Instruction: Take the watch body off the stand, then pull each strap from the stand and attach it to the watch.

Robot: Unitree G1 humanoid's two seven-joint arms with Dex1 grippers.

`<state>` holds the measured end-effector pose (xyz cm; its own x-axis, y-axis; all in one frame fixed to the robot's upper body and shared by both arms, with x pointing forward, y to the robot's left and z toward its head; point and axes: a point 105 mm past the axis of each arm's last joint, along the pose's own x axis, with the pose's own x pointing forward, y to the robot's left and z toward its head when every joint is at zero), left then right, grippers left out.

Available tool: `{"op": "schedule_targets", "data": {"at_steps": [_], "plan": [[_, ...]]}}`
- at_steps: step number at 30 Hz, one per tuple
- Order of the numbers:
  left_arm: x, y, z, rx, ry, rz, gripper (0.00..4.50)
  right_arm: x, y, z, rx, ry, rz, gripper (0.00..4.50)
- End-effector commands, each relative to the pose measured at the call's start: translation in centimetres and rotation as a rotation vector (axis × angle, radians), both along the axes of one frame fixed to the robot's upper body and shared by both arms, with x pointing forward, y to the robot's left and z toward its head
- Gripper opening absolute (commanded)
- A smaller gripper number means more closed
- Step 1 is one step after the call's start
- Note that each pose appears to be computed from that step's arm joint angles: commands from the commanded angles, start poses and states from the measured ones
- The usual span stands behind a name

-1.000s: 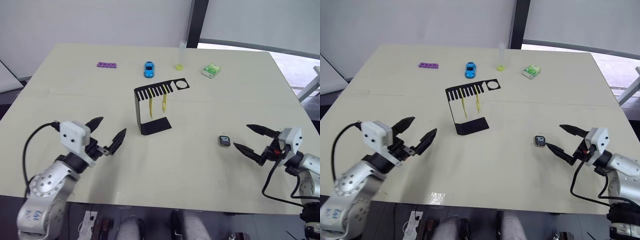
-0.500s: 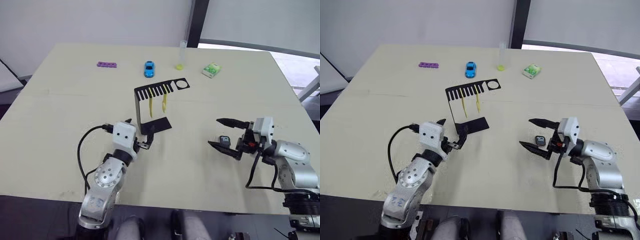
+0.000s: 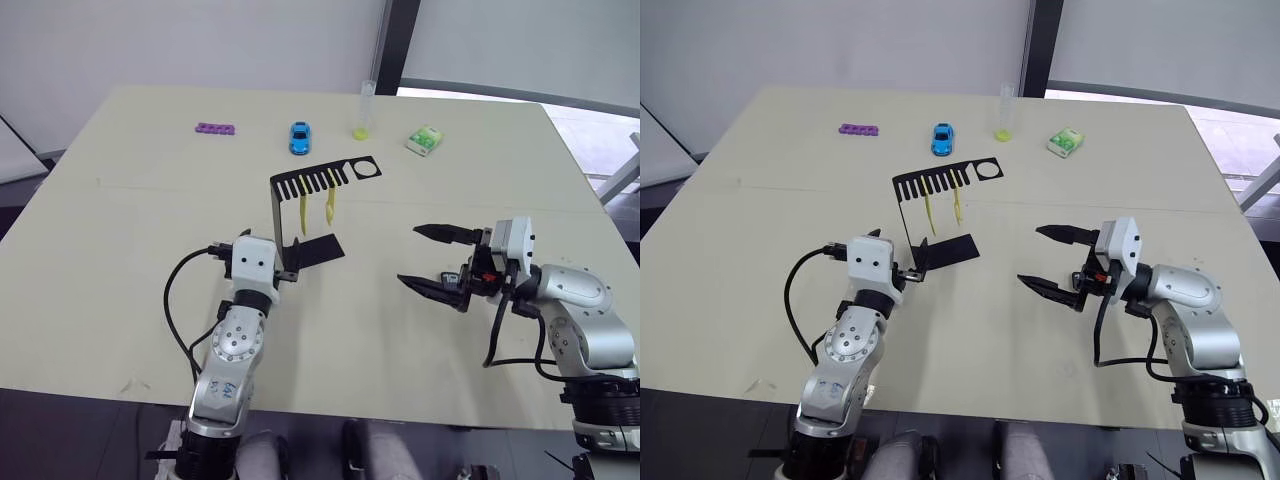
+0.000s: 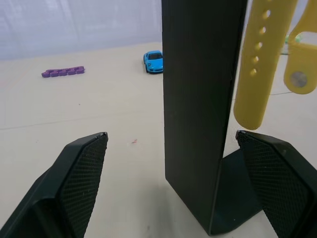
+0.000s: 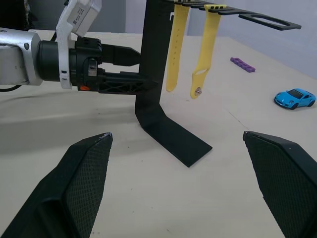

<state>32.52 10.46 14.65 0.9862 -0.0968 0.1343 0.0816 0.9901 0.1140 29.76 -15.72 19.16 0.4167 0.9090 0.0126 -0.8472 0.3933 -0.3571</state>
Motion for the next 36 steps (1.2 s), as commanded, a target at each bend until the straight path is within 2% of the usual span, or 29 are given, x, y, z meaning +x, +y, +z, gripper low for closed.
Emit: {"op": "schedule_targets", "data": {"at_steps": [1, 14, 29, 32, 36], "plan": [[0.1, 0.1, 1.3, -0.017, -0.051, 0.048, 4.50, -0.7, 0.7, 1.3, 0.010, -0.045, 0.029, 4.48], [0.7, 0.9, 1.9, -0.081, -0.077, 0.137, 4.50, -1.1, 0.3, 1.5, -0.013, -0.040, 0.016, 4.48], [2.7, -0.5, 2.4, -0.101, -0.078, 0.091, 4.50, -1.1, 0.3, 1.3, -0.019, -0.029, 0.004, 4.48], [2.7, -0.7, 2.6, -0.098, -0.084, 0.086, 3.58, -1.0, 0.4, 1.2, -0.018, -0.030, 0.002, 4.50], [2.5, -1.1, 2.6, -0.092, -0.085, 0.072, 1.61, -1.1, 0.4, 1.0, -0.017, -0.026, 0.000, 4.50]]}}
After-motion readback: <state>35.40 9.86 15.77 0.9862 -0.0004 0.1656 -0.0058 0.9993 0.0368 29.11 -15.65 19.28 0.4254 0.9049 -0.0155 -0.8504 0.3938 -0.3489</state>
